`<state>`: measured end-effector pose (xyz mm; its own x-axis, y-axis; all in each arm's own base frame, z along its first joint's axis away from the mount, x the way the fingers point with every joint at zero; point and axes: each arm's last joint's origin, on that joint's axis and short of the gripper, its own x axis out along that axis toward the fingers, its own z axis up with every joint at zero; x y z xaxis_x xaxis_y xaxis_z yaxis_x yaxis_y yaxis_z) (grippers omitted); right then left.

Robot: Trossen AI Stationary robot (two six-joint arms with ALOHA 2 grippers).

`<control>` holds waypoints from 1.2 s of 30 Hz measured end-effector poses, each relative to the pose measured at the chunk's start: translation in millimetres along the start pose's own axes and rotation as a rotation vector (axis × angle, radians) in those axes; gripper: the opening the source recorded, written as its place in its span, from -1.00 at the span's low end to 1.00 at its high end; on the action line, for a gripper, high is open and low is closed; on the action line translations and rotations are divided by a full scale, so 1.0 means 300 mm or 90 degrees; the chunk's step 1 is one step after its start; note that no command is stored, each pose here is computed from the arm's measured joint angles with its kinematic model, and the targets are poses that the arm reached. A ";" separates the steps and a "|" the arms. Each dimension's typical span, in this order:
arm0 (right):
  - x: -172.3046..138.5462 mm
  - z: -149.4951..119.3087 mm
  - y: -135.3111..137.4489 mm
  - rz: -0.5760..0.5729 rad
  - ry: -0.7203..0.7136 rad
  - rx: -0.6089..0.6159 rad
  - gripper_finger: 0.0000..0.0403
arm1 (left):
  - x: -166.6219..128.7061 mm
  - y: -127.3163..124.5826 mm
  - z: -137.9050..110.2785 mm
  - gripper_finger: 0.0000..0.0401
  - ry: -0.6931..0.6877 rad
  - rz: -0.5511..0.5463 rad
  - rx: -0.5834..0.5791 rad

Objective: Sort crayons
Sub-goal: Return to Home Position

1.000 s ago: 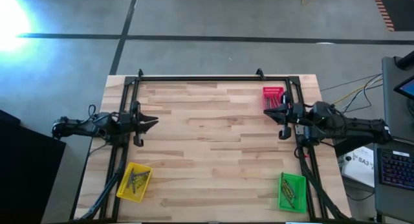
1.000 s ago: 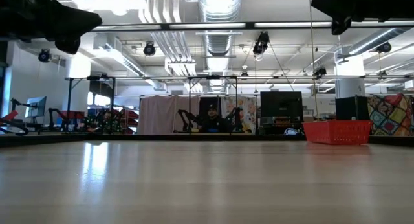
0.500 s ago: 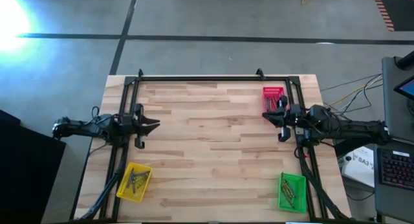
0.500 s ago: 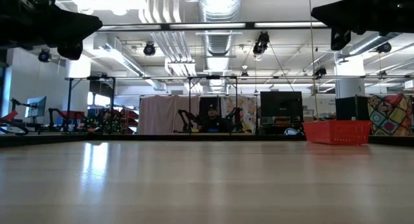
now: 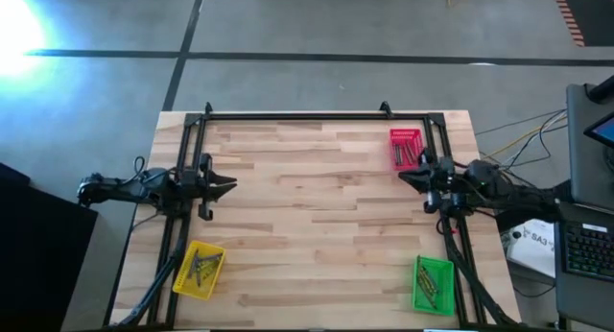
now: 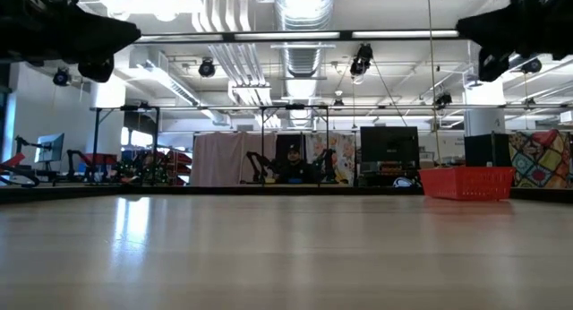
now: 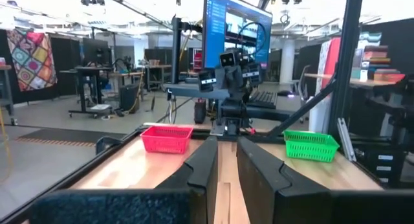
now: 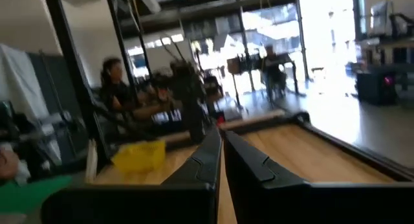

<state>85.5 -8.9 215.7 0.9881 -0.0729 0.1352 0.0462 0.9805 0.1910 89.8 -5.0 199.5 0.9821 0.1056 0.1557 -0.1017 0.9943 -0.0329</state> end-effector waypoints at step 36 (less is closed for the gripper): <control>0.024 -0.146 -0.030 -0.006 0.052 0.023 -0.94 | 0.014 0.005 -0.067 -0.80 0.010 0.062 -0.003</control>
<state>98.5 -10.2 172.3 0.9963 -0.0662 0.0540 0.0523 0.9725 0.2267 97.1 -3.3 180.2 0.9701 0.2010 0.1363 -0.1956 0.9793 -0.0521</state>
